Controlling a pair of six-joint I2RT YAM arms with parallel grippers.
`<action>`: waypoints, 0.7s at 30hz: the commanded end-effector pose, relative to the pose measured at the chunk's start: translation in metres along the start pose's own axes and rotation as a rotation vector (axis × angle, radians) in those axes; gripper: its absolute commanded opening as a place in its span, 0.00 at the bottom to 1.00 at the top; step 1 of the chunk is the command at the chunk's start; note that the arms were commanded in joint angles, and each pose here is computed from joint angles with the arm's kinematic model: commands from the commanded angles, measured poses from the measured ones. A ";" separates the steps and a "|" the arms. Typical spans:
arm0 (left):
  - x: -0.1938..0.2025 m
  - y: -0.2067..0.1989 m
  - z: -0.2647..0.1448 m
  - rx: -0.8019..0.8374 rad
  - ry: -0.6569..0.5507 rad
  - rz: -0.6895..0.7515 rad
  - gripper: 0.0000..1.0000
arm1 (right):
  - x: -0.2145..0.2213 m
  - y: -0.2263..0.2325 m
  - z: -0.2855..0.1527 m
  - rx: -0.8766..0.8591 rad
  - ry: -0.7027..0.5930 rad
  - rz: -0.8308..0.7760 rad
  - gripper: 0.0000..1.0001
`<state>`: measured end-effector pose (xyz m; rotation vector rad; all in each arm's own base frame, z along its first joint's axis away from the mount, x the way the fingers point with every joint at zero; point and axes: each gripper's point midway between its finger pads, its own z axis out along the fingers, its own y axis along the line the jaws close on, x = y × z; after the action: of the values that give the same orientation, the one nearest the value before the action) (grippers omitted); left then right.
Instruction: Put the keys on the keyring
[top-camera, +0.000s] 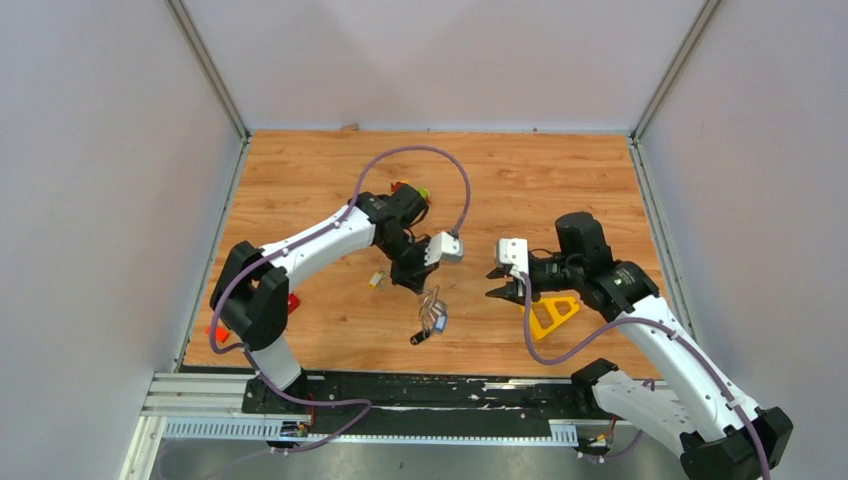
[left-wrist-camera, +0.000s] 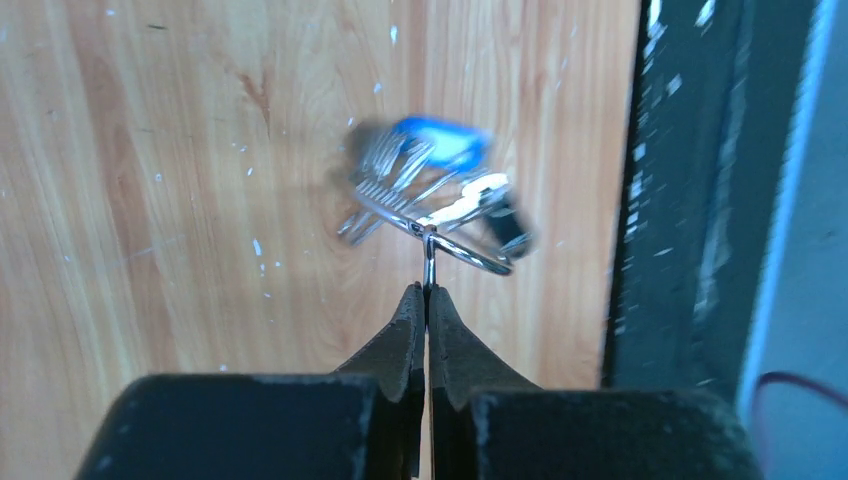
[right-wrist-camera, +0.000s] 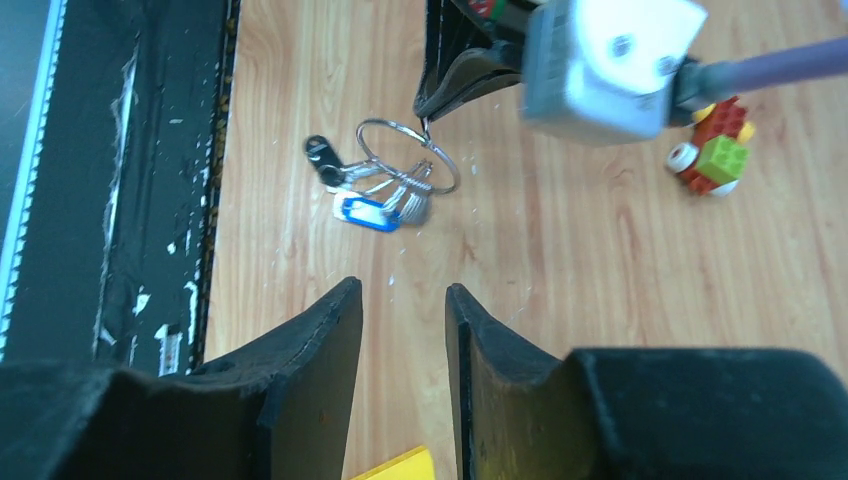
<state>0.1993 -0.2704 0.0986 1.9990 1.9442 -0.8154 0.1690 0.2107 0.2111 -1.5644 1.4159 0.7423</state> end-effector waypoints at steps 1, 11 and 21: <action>-0.046 -0.033 -0.037 0.108 -0.192 -0.302 0.00 | -0.044 -0.023 -0.007 0.066 -0.113 -0.102 0.38; -0.107 -0.029 -0.057 0.160 -0.371 -0.654 0.00 | -0.060 -0.045 0.009 0.031 -0.169 -0.118 0.41; -0.166 -0.015 -0.069 0.338 -0.559 -0.904 0.00 | -0.067 -0.039 0.013 0.028 -0.106 -0.206 0.44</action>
<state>0.1957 -0.3469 0.2087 0.8928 2.4644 -1.5561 0.2030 0.2481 0.2550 -1.5682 1.2444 0.7409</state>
